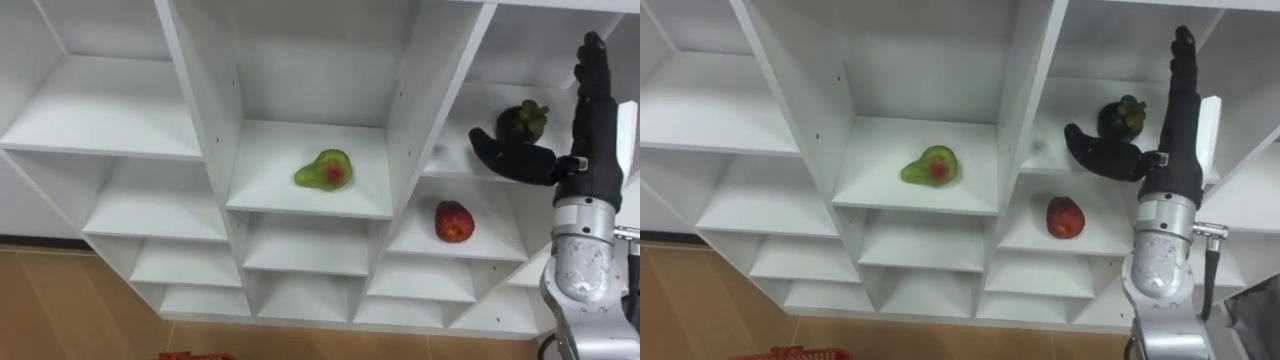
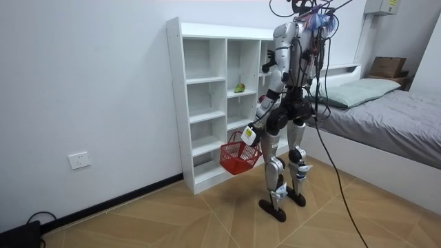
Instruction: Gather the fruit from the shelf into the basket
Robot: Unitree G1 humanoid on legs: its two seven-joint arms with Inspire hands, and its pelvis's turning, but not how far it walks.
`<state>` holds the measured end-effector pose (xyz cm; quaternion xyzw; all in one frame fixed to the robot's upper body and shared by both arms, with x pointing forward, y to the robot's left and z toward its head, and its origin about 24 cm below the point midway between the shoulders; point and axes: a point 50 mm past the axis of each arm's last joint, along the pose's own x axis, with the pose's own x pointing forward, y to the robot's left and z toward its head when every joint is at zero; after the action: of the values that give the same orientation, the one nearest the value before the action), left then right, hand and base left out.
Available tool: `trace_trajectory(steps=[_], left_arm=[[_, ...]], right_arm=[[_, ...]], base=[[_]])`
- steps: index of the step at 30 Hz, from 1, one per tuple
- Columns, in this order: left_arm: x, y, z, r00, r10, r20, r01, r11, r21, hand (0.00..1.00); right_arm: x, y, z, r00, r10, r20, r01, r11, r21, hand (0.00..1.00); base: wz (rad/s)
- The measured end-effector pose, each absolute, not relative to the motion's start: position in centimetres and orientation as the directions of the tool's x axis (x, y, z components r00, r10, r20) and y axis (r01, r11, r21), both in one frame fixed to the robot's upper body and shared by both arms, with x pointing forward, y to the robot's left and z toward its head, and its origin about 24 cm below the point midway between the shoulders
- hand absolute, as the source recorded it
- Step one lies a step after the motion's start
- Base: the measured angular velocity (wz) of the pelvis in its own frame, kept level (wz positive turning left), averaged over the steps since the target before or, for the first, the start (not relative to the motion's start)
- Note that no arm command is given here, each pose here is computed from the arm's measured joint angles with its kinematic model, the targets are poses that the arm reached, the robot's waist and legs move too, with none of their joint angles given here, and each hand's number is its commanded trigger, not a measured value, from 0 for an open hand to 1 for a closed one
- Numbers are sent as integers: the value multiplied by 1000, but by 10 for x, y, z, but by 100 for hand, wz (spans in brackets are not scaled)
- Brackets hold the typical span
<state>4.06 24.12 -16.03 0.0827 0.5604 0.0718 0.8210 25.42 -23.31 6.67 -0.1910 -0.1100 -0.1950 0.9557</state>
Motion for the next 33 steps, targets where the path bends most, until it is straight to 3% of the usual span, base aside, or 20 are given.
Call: trace_trajectory(steps=[10, 33], left_arm=[[41, 244, -159, 364, 210, -908, -20, 976, 218, 100], [45, 245, -158, 352, 188, -917, 12, 979, 206, 100]], right_arm=[[263, -242, 65, 893, -346, 287, 438, 814, -381, 0], [271, -260, 37, 920, -377, 106, 381, 799, -465, 0]], base=[[4], [0]])
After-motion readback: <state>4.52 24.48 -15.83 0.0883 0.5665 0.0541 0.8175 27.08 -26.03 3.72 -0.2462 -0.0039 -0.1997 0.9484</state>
